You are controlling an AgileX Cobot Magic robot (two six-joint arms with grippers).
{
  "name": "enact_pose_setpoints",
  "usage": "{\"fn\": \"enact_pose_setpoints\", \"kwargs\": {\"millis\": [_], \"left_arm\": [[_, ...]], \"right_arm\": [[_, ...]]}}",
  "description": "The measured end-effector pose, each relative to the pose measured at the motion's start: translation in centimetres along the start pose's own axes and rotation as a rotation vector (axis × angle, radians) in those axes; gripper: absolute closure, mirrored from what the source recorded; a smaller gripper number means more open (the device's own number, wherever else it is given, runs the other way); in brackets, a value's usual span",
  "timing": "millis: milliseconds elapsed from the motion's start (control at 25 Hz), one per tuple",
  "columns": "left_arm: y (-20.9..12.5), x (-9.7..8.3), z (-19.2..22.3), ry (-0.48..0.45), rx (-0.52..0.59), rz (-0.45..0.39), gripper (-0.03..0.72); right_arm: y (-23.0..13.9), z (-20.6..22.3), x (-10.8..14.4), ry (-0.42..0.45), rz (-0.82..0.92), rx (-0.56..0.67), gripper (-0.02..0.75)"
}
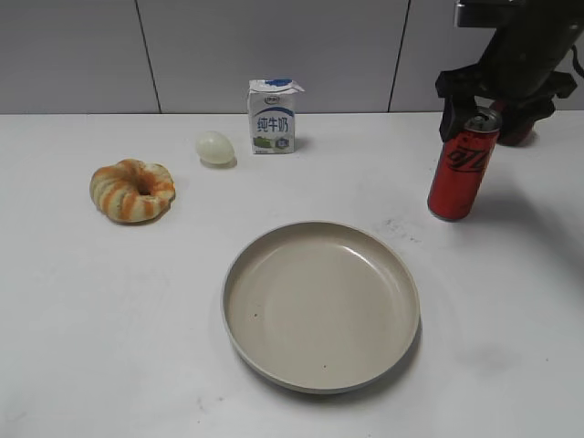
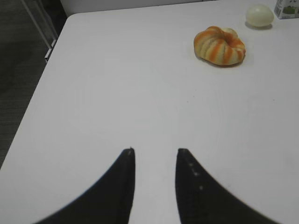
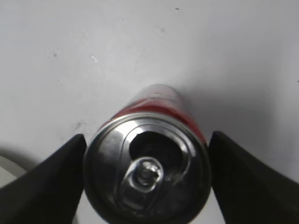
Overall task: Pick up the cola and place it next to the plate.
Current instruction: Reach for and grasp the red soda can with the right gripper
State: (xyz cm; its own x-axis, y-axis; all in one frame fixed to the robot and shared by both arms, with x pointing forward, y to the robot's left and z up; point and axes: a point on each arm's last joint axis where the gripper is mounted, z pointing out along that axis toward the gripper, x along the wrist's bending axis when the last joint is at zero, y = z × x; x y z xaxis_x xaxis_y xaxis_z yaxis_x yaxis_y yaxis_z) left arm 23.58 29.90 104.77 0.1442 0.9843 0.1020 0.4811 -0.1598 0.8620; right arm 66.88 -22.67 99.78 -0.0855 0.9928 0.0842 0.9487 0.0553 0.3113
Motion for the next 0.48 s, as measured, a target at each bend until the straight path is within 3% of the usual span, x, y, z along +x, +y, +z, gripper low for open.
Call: {"fn": "enact_pose_setpoints", "kwargs": {"millis": [480], "left_arm": [[0.00, 0.00, 0.00, 0.000, 0.000, 0.000, 0.452]], "right_arm": [[-0.03, 1.02, -0.06, -0.002, 0.005, 0.030, 0.211]]}}
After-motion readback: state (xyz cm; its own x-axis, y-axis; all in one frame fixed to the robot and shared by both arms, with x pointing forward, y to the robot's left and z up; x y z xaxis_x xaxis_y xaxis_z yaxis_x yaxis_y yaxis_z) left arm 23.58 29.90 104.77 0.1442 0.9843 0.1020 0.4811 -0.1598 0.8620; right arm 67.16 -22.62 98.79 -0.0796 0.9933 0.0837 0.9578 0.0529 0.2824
